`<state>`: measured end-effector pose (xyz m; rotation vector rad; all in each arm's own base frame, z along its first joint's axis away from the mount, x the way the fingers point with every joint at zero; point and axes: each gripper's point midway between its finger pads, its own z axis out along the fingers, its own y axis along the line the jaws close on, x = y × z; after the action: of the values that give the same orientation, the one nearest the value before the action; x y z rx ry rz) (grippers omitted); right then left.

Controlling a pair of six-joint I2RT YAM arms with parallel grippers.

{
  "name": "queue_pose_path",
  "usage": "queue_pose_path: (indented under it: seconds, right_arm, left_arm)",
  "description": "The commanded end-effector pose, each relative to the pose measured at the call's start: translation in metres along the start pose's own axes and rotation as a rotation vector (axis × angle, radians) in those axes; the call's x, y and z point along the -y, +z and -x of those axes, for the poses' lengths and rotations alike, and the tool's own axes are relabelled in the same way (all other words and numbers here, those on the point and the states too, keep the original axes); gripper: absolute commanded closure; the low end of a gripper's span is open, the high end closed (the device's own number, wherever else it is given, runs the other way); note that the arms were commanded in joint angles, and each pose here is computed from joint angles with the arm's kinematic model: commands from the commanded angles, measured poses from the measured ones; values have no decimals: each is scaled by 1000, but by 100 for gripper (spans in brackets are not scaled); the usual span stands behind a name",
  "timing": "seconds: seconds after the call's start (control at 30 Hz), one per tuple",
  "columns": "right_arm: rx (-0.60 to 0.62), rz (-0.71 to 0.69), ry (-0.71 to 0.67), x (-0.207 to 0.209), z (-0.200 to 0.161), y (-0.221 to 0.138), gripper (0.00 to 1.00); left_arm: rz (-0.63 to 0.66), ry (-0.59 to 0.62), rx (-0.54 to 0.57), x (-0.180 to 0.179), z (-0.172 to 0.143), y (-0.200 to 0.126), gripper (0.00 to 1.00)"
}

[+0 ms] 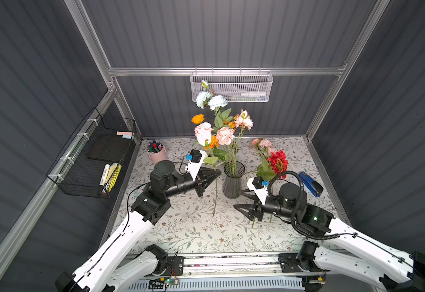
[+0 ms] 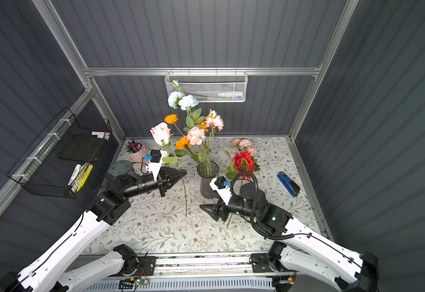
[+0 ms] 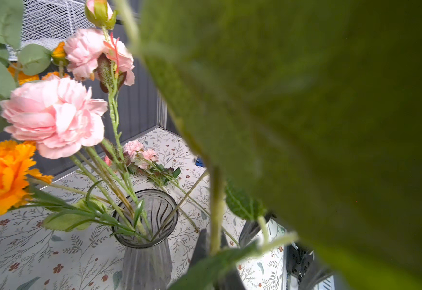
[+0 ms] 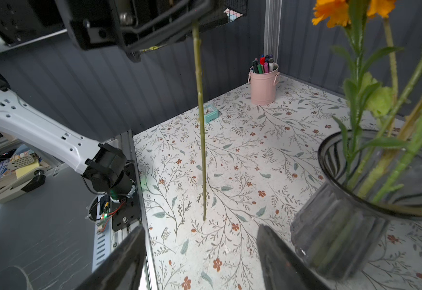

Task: Pick out pink flowers from the vase
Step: Place the flower at the center of the board.

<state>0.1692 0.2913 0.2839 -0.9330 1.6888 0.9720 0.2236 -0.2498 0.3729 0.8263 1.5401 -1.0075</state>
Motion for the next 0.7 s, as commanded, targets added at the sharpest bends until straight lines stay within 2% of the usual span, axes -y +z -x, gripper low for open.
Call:
queue_pose_path:
  seconds: [0.0,0.13,0.33,0.67]
  right_arm:
    - [96,-15,-57,1,40,8,34]
    - [100,-40,-64,9,53,24,43]
    - [155,-47,-85,13,67,36,46]
    - [153,64,-102,-3,78,50,51]
  left_arm:
    - [-99,39,60,22,13,-5,93]
    - [-136,30,56,27,8,-4,93]
    - [-154,18,45,29,3,-4,92]
    - [-151,16,29,26,-2,-1,92]
